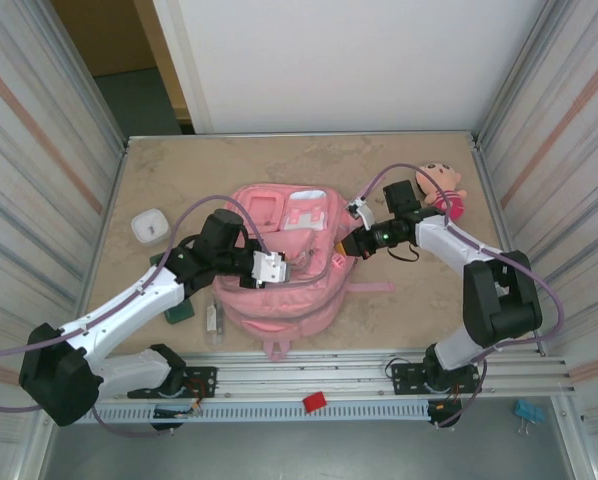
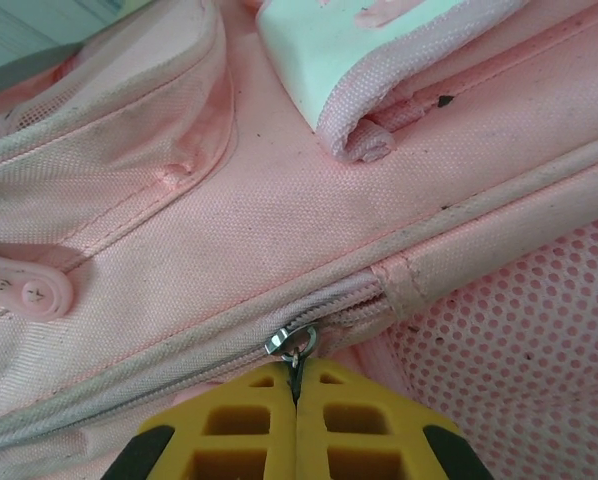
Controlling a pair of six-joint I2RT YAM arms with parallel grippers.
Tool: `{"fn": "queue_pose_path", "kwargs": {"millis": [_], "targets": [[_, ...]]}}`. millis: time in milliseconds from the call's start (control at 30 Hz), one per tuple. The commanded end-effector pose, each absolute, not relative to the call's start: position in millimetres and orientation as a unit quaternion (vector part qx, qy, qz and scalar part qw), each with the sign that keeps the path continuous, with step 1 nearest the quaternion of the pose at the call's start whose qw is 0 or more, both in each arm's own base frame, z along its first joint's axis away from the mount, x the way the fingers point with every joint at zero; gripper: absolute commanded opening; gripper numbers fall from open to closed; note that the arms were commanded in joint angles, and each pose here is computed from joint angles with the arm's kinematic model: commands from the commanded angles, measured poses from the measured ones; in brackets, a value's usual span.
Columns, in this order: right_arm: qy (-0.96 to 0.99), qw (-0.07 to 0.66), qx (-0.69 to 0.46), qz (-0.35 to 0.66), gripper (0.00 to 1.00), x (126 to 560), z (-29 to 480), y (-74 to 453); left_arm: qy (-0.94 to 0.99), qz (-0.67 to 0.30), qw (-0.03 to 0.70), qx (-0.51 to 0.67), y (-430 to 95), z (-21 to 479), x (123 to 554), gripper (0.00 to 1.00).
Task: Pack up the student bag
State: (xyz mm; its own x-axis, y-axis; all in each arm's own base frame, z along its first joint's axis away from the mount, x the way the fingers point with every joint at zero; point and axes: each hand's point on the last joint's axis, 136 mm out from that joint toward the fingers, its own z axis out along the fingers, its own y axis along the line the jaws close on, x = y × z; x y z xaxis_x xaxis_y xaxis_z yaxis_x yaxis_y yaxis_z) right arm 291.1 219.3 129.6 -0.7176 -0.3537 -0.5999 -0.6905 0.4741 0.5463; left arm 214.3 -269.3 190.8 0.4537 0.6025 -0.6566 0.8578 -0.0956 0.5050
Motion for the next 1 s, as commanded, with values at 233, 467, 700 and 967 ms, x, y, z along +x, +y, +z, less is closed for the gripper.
{"fn": "queue_pose_path", "kwargs": {"millis": [233,467,700,967], "targets": [[0.843,0.156,-0.241,0.455,0.0,282,177,220,0.506,-0.051,0.497,0.703,-284,206,245,0.03],[0.865,0.135,-0.22,0.431,0.0,280,184,212,0.506,-0.059,0.508,0.694,-288,206,245,0.03],[0.871,0.102,-0.206,0.434,0.0,263,174,219,0.538,-0.092,0.524,0.654,-295,213,244,0.02],[0.862,0.107,-0.164,0.467,0.0,236,179,232,0.622,-0.065,0.54,0.563,-292,204,271,0.01]]}}
